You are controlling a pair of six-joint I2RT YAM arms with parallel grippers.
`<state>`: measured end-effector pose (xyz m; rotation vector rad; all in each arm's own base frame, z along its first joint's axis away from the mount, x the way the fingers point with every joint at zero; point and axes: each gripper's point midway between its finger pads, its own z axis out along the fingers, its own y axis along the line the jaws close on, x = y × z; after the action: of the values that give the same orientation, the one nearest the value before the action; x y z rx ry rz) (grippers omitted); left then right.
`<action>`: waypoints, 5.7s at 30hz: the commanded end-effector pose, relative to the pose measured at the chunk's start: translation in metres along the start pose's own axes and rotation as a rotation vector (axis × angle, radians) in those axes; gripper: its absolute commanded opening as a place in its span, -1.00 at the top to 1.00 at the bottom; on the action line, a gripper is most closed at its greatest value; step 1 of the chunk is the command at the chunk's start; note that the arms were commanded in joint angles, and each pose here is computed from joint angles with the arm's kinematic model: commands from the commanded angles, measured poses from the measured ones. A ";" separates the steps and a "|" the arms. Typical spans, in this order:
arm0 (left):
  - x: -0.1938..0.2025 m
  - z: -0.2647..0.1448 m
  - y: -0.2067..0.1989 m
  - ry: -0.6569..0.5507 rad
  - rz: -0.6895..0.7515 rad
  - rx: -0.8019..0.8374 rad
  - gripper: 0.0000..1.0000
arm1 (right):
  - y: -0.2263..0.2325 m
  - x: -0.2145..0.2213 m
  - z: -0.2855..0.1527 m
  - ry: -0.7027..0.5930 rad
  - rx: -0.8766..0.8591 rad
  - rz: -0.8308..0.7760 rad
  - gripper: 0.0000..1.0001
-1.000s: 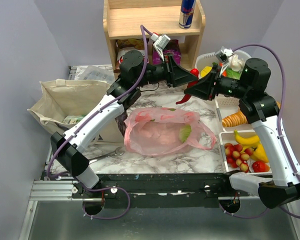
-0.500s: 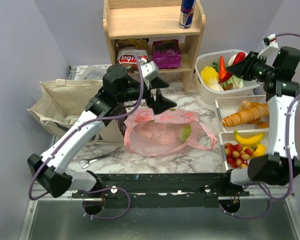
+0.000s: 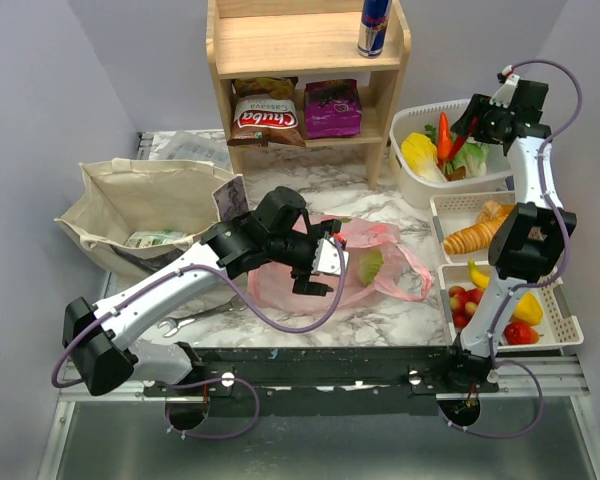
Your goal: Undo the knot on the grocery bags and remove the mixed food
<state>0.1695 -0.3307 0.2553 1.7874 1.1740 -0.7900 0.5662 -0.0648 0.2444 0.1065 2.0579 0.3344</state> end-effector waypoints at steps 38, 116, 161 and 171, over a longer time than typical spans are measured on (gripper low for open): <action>0.116 0.147 0.054 0.243 0.433 -0.062 -0.68 | 0.132 0.225 -0.124 0.658 -0.238 -0.468 -0.32; -0.061 -0.068 0.117 -0.101 -0.044 -0.495 0.74 | 0.317 0.083 -0.289 0.274 -1.037 -0.099 -0.99; -0.024 -0.072 0.043 0.058 -0.156 -0.239 -0.97 | 0.021 -0.015 -0.094 -0.025 -0.056 0.045 0.99; -0.030 -0.190 0.072 -0.004 -0.433 -0.541 -0.97 | -0.050 0.012 -0.016 0.084 0.121 0.029 -0.13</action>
<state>0.2564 -0.2201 0.3669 1.2369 1.5618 -0.6295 0.5347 -0.0922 0.2225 0.1963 2.1792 0.3804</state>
